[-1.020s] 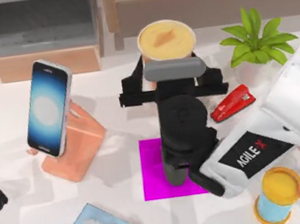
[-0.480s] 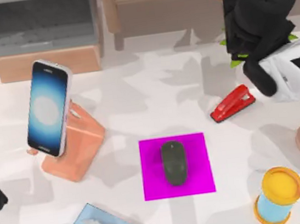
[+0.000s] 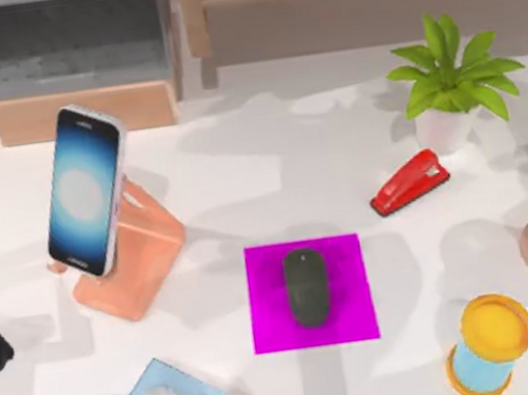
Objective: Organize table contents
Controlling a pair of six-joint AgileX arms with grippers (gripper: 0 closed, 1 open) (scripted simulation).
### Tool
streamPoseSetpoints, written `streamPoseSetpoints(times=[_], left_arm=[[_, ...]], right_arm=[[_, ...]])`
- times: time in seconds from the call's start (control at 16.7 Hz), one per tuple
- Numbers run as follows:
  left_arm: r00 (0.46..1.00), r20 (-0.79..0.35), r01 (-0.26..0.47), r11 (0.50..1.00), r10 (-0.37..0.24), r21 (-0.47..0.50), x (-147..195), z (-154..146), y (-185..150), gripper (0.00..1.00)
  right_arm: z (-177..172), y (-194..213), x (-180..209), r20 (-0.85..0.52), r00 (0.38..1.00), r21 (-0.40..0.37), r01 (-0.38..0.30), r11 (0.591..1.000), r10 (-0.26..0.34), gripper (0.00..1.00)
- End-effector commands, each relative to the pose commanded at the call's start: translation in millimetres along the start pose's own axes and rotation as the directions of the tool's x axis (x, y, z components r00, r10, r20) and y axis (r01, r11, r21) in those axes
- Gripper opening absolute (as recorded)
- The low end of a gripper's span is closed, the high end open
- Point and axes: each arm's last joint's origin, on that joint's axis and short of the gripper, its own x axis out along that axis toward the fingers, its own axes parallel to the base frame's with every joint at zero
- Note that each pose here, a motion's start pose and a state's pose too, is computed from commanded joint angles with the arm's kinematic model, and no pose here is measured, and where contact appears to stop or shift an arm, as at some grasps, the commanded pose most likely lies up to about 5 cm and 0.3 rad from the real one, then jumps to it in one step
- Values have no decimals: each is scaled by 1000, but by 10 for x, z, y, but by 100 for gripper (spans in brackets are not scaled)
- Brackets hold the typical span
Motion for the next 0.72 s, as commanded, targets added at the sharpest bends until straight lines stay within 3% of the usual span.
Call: streamPoseSetpoints(times=[0.36, 0.72], left_arm=[[1000, 0, 0, 1000, 0, 0, 0, 0, 0, 100], [1000, 0, 0, 1000, 0, 0, 0, 0, 0, 100]], right_arm=[[53, -913, 346, -71, 995, -23, -78, 997, 76, 0], [-5, -1271, 491, -125, 976, -1, -182, 983, 181, 0]])
